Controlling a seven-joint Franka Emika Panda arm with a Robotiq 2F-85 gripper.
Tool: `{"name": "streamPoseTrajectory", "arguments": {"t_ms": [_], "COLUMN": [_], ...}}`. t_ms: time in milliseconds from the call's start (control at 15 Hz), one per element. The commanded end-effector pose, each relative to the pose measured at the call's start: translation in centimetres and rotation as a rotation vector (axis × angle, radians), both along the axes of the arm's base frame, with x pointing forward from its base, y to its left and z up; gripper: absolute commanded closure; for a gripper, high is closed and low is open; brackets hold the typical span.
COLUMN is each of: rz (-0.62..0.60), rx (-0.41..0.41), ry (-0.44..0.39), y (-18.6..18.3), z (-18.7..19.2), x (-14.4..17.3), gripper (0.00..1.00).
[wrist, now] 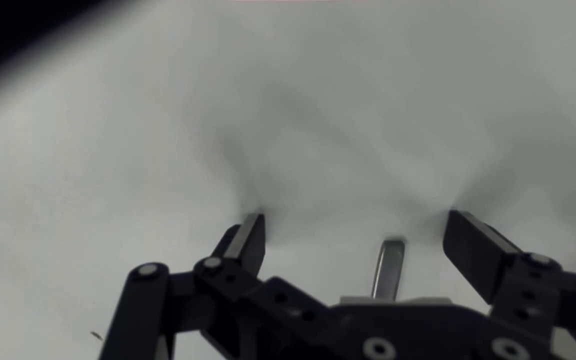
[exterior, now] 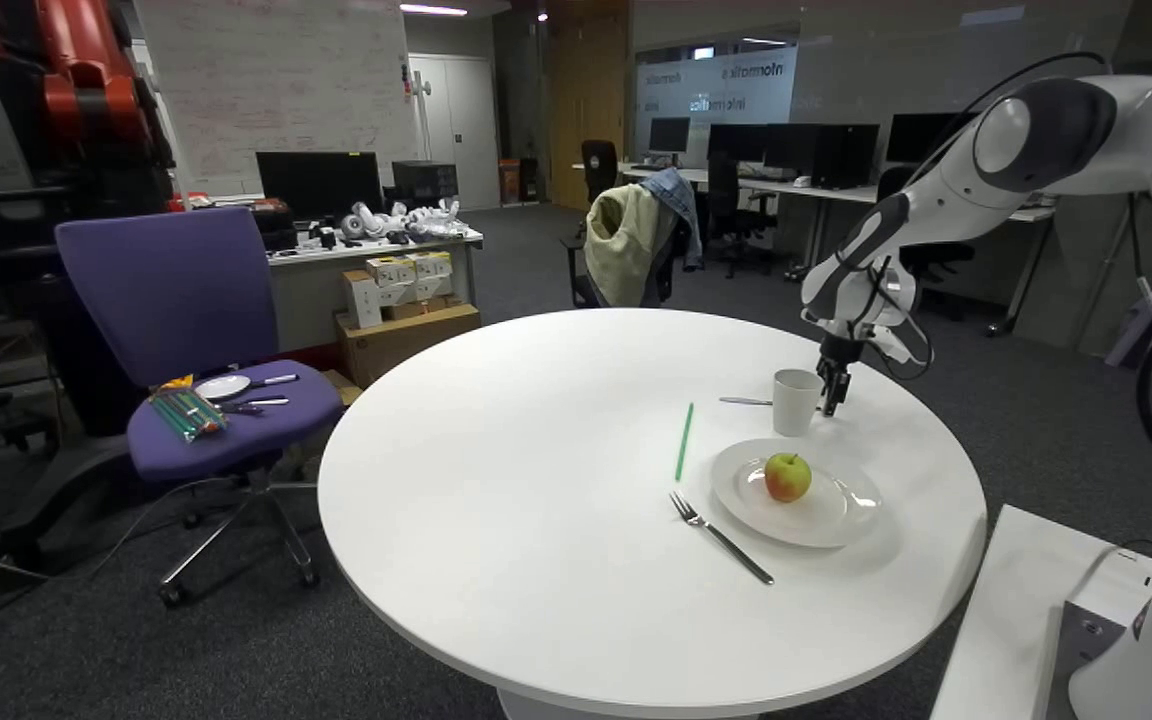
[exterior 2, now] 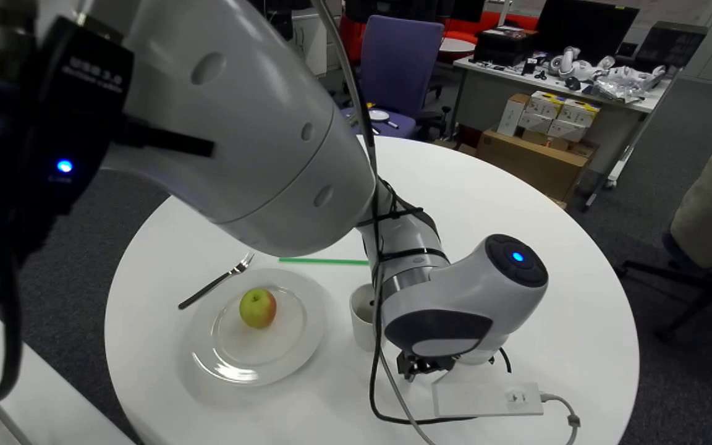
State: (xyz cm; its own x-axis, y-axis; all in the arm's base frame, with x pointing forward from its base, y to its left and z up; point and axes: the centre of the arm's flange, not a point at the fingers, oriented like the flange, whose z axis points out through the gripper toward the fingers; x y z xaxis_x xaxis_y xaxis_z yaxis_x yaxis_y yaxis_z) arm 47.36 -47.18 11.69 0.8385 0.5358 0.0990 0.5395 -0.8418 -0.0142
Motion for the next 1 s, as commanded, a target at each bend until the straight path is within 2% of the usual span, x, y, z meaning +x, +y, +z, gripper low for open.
{"name": "streamPoseTrajectory", "arguments": {"t_ms": [0,400,467,533,933], "rz": [-0.019,-0.019,-0.022,-0.023,-0.037], "rx": [-0.012,-0.024,-0.024,-0.024,-0.016], "ry": [-0.044,-0.055,-0.052,-0.051,-0.042], "y": [2.1,3.1,3.1,3.2,3.2], "z": [0.2,-0.1,-0.2,-0.2,-0.5], "x": [-0.6,-0.3,-0.3,-0.3,-0.4], "gripper": [0.00,0.00,0.25,0.26,0.72]}}
